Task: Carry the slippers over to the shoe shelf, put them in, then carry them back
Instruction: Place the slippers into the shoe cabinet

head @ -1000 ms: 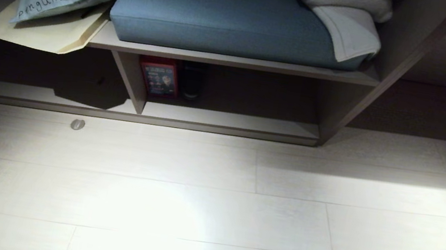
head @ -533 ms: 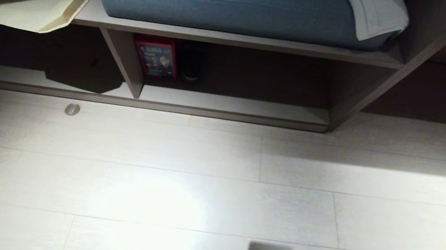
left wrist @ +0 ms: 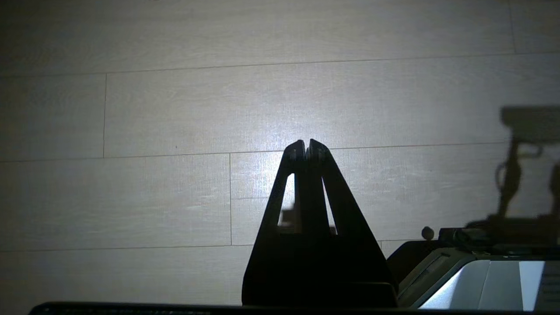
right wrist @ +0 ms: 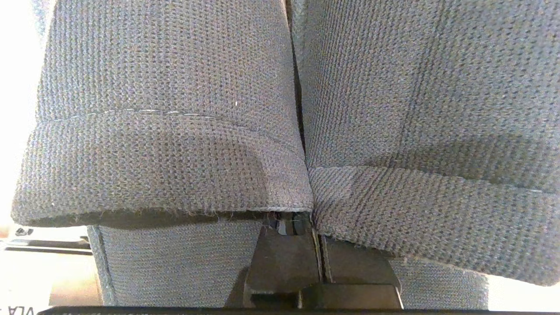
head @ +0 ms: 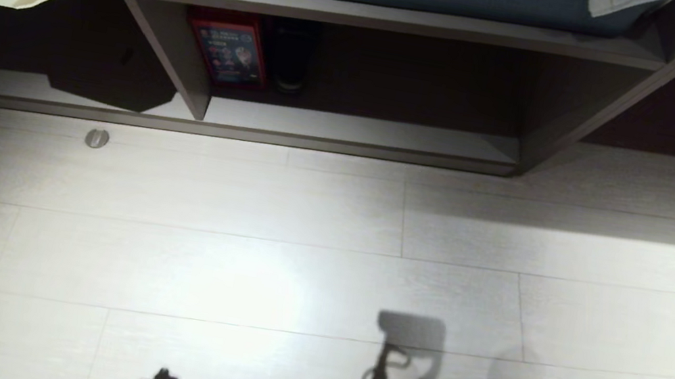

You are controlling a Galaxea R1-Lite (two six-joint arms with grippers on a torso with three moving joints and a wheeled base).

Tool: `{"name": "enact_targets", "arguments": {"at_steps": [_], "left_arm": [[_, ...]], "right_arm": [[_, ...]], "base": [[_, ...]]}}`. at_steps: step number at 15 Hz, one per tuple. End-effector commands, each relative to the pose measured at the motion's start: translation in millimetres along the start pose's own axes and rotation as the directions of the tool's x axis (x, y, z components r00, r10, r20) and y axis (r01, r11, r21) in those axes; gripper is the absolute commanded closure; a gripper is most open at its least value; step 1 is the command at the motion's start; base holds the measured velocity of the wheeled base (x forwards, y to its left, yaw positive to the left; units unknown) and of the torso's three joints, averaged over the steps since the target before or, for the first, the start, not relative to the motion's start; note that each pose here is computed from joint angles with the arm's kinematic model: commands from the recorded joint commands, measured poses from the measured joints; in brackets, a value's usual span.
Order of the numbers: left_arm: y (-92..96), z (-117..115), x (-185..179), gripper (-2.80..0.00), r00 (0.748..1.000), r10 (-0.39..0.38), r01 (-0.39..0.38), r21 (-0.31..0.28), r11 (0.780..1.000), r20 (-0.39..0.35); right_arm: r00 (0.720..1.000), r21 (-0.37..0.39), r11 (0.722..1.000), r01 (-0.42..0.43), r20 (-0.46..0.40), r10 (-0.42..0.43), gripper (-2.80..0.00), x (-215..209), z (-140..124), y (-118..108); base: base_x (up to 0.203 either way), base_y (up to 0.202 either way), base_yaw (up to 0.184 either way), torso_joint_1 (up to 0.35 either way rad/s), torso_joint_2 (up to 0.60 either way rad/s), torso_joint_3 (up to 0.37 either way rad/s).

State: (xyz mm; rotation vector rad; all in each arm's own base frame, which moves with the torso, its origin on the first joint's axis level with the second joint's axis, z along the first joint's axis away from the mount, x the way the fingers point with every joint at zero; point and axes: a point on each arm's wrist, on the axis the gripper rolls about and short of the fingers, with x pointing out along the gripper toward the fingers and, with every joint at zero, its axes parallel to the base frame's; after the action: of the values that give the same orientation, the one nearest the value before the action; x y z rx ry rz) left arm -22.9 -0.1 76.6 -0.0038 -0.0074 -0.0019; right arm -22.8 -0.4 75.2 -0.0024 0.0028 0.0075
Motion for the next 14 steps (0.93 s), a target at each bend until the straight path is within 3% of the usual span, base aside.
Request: {"name": "enact_targets", "arguments": {"at_steps": [1, 14], "left_arm": [[0.0, 0.0, 0.1, 0.0, 1.0, 0.0, 0.0, -0.001, 1.0, -0.001], [0.0, 0.0, 0.1, 0.0, 1.0, 0.0, 0.0, -0.001, 1.0, -0.001]], "right_arm": [[1.0, -0.002, 1.0, 0.0, -0.002, 0.0, 0.0, 0.1, -0.5, 0.0], [1.0, -0.001, 1.0, 0.0, -0.003, 0.0, 0.0, 0.2, -0.4, 0.0]], "base": [[0.0, 0.0, 0.0, 0.003, 0.01, -0.195], [0.0, 0.0, 0.0, 0.001, 0.0, -0.197]]}}
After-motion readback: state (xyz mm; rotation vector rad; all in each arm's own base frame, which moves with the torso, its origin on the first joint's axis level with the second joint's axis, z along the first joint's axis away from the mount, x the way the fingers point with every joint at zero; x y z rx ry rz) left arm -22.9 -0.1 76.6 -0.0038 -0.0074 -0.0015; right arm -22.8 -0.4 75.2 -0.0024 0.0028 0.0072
